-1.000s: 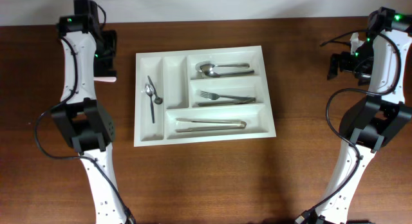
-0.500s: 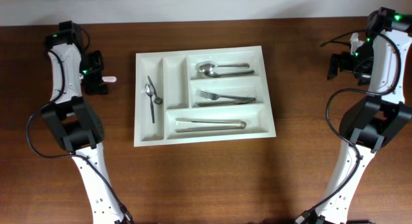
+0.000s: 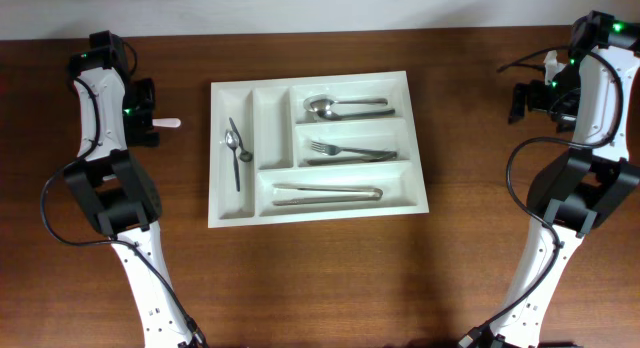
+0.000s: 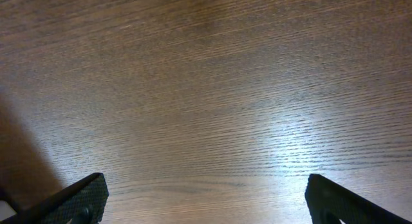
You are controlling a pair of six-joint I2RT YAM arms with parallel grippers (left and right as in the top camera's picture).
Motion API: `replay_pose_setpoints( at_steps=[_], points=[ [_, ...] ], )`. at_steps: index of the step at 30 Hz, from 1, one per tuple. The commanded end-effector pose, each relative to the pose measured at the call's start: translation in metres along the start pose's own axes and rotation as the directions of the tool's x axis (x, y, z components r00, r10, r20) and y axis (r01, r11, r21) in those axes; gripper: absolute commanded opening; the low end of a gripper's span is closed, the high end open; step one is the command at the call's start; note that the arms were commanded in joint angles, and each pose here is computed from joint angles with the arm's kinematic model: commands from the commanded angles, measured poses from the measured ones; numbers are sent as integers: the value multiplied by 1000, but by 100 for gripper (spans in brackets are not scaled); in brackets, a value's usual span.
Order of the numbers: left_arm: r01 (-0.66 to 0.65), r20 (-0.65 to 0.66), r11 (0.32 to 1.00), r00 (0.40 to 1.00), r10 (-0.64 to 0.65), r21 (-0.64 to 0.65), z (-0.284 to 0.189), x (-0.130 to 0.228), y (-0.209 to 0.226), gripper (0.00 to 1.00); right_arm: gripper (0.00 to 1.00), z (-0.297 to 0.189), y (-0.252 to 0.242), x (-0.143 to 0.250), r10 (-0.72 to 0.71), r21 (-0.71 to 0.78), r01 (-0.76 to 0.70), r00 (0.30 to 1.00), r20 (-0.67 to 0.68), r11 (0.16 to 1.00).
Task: Pack container
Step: 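Lower the left gripper and close it on the white knife's handle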
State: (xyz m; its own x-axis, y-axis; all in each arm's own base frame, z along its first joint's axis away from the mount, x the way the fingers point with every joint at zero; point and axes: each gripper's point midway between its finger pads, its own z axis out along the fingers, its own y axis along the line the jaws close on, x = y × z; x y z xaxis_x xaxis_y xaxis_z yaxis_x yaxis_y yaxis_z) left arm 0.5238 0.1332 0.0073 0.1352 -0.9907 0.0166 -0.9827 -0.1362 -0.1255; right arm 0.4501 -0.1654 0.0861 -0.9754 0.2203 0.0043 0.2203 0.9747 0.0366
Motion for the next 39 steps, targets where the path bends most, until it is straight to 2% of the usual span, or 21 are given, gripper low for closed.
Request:
replay_pose_setpoints(
  at_steps=[1, 6, 28, 39],
  points=[
    [-70, 88, 997, 994, 69, 8, -5, -17, -4, 99, 99, -13, -1, -3, -9, 4, 9, 999, 35, 1000],
    [-115, 122, 993, 986, 115, -7, -6, -23, -2, 99, 99, -13, -1, -3, -9, 4, 9, 999, 36, 1000],
    [-80, 155, 995, 984, 88, -56, -7, -28, 10, 99, 99, -13, -1, -3, -9, 4, 9, 999, 35, 1000],
    [-85, 159, 988, 982, 104, -126, -9, -26, 26, 99, 99, -13, -1, -3, -9, 4, 9, 999, 35, 1000]
  ],
)
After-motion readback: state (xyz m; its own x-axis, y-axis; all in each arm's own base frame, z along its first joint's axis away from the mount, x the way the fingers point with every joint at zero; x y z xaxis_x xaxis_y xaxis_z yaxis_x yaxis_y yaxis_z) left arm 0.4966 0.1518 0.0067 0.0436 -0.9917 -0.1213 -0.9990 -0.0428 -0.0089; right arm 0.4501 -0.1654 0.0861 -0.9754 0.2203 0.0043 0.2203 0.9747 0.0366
